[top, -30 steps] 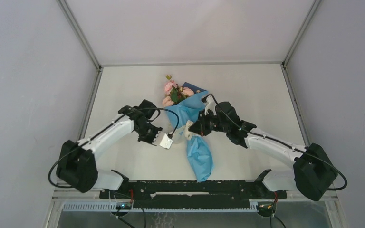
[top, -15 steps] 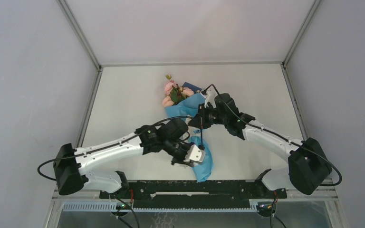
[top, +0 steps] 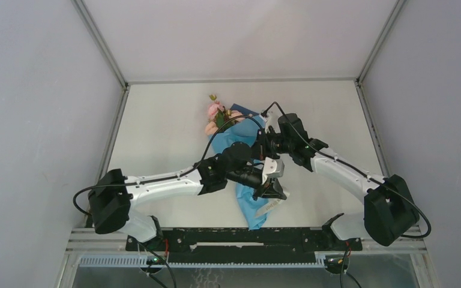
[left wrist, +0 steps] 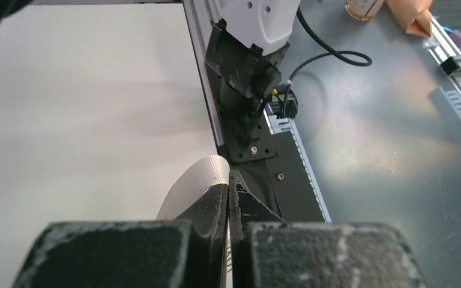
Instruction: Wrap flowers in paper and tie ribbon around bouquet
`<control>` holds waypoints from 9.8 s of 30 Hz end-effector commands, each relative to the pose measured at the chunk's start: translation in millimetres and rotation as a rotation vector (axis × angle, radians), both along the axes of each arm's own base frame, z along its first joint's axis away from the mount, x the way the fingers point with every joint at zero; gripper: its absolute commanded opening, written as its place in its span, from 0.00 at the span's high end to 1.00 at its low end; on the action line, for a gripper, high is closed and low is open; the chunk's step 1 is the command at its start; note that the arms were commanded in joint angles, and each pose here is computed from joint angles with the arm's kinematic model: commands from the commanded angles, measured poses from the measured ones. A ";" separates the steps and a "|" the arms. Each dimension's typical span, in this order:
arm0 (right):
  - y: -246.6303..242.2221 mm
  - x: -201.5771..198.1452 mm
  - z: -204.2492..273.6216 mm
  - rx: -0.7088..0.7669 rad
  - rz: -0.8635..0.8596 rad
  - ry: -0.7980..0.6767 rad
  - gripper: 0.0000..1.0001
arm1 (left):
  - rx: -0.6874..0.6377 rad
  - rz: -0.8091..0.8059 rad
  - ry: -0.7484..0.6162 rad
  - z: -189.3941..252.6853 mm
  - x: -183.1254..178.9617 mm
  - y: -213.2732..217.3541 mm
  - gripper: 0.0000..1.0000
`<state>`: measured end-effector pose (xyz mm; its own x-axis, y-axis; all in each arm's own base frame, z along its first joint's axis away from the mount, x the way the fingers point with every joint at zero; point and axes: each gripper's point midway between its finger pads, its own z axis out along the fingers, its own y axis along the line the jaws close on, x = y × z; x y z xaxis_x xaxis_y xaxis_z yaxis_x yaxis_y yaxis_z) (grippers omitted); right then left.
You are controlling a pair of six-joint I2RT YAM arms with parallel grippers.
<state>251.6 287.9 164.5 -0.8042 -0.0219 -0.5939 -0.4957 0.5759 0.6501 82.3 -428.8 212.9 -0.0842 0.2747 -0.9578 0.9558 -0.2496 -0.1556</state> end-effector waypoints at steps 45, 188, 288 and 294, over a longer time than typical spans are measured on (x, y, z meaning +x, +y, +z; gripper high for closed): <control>88.7 -64.0 -56.1 -0.296 0.243 -0.128 0.56 | 0.209 0.542 -0.159 -45.6 105.3 216.0 0.16; -11.9 25.5 -80.6 -0.019 0.279 0.151 0.66 | 0.250 0.627 -0.229 -121.1 201.6 94.2 1.00; -17.2 26.8 -67.3 -0.127 0.442 0.063 0.57 | 0.200 0.651 -0.174 -107.6 216.8 85.3 1.00; -17.9 23.2 -74.4 -0.150 0.449 0.080 0.53 | 0.201 0.652 -0.176 -108.0 216.5 85.9 1.00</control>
<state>269.3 265.2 85.1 -0.7713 -0.4417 -0.4582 -0.6302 0.4292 0.6471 281.6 -329.6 68.0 -0.1960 0.4710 -0.8601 0.9218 0.3877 0.0023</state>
